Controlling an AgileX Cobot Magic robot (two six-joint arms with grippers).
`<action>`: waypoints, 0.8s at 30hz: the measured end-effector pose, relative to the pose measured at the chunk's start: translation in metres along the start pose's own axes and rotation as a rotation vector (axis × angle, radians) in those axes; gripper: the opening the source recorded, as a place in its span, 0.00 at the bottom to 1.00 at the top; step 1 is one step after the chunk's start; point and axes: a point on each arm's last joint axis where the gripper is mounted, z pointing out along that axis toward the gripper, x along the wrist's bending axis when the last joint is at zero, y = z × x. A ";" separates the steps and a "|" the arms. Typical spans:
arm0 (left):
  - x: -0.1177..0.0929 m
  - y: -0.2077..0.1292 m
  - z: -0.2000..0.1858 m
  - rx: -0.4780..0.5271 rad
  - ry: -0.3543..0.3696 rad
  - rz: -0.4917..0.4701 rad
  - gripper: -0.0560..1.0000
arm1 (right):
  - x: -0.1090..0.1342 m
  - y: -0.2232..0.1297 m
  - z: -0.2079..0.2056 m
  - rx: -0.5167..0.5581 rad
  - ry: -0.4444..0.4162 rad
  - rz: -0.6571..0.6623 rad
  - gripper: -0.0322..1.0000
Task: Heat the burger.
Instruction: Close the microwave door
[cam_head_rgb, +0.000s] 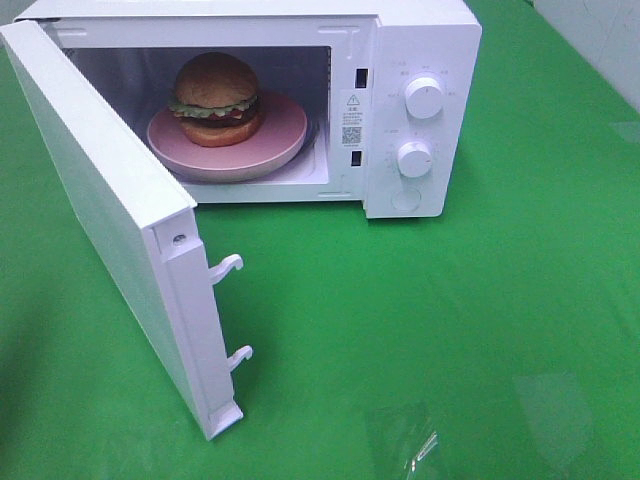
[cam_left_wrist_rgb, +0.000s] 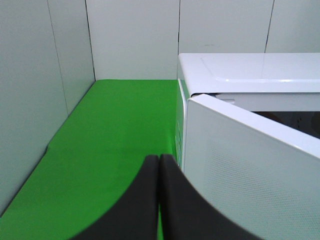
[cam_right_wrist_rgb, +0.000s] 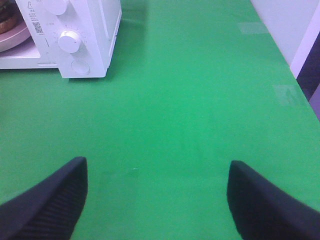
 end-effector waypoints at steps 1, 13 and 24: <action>0.000 -0.003 0.002 -0.001 0.000 0.000 0.05 | 0.000 0.000 0.000 0.000 0.000 0.000 0.76; -0.005 -0.020 0.032 0.036 -0.055 0.060 0.05 | 0.000 0.000 0.000 0.000 0.000 0.000 0.76; -0.023 -0.033 0.052 0.044 -0.263 0.087 0.05 | 0.000 0.000 0.000 0.000 0.000 0.000 0.76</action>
